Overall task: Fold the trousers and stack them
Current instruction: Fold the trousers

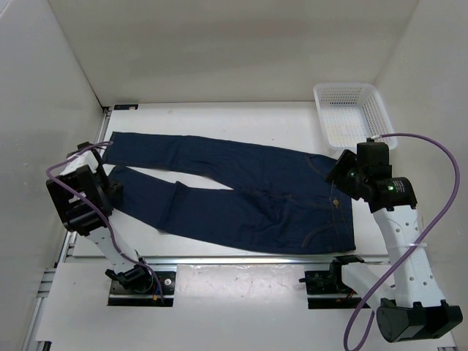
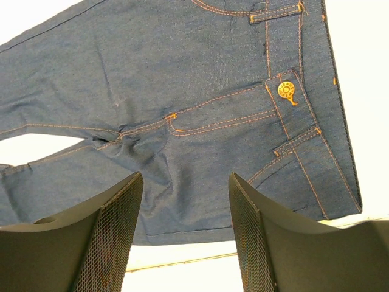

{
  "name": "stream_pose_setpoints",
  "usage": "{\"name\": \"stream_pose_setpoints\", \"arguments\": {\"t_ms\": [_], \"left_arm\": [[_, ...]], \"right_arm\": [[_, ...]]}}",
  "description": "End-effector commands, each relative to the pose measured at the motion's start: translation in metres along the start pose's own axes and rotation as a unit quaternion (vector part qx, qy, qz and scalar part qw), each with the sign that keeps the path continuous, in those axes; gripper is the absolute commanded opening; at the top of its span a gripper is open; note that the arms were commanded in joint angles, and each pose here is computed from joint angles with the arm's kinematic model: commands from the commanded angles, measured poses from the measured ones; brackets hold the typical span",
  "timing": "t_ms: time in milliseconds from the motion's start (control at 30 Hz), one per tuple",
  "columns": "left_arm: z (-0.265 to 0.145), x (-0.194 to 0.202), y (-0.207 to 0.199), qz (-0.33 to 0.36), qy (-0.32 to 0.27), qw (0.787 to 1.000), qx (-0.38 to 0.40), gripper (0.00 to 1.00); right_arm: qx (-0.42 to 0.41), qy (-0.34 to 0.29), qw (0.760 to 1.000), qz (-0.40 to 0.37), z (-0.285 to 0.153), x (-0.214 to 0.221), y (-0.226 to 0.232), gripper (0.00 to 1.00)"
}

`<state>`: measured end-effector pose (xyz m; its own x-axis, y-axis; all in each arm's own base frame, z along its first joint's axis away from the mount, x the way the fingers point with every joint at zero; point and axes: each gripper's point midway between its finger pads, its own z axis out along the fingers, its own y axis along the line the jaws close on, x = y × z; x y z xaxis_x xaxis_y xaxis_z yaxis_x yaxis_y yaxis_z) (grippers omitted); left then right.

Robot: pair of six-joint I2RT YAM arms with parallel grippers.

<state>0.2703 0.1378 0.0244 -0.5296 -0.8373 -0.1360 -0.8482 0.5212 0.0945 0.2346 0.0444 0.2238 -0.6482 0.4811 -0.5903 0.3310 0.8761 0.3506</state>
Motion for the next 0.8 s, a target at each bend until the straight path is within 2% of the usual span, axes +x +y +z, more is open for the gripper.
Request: {"name": "stream_pose_setpoints", "arguments": {"t_ms": [0,133,233,433,533,700,767], "left_arm": [[-0.005,-0.023,-0.005,0.005,-0.034,0.999,-0.004,0.58],[-0.001,-0.03,-0.003,0.01,-0.037,0.999,-0.022,0.56],[-0.003,-0.035,-0.001,0.009,-0.047,0.998,-0.028,0.66],[-0.01,-0.037,0.0,0.012,-0.06,0.998,-0.022,0.75],[-0.011,-0.037,-0.003,0.025,-0.064,0.997,-0.019,0.72],[-0.008,-0.026,-0.031,0.04,-0.03,0.997,0.058,0.79],[-0.006,-0.022,-0.032,0.041,-0.023,0.997,0.061,0.84]], "right_arm": [[-0.011,-0.016,1.0,-0.005,-0.014,-0.008,0.004,0.64],[-0.009,-0.022,1.0,-0.005,-0.018,-0.01,0.003,0.64],[-0.007,-0.019,1.0,-0.005,-0.018,-0.009,0.002,0.64],[-0.007,-0.019,1.0,-0.005,-0.018,-0.009,0.002,0.64],[-0.007,-0.019,1.0,-0.005,-0.018,-0.009,0.002,0.64],[-0.007,-0.019,1.0,-0.005,-0.018,-0.009,0.002,0.64],[-0.007,-0.019,1.0,-0.005,-0.018,-0.009,0.002,0.64]]}}
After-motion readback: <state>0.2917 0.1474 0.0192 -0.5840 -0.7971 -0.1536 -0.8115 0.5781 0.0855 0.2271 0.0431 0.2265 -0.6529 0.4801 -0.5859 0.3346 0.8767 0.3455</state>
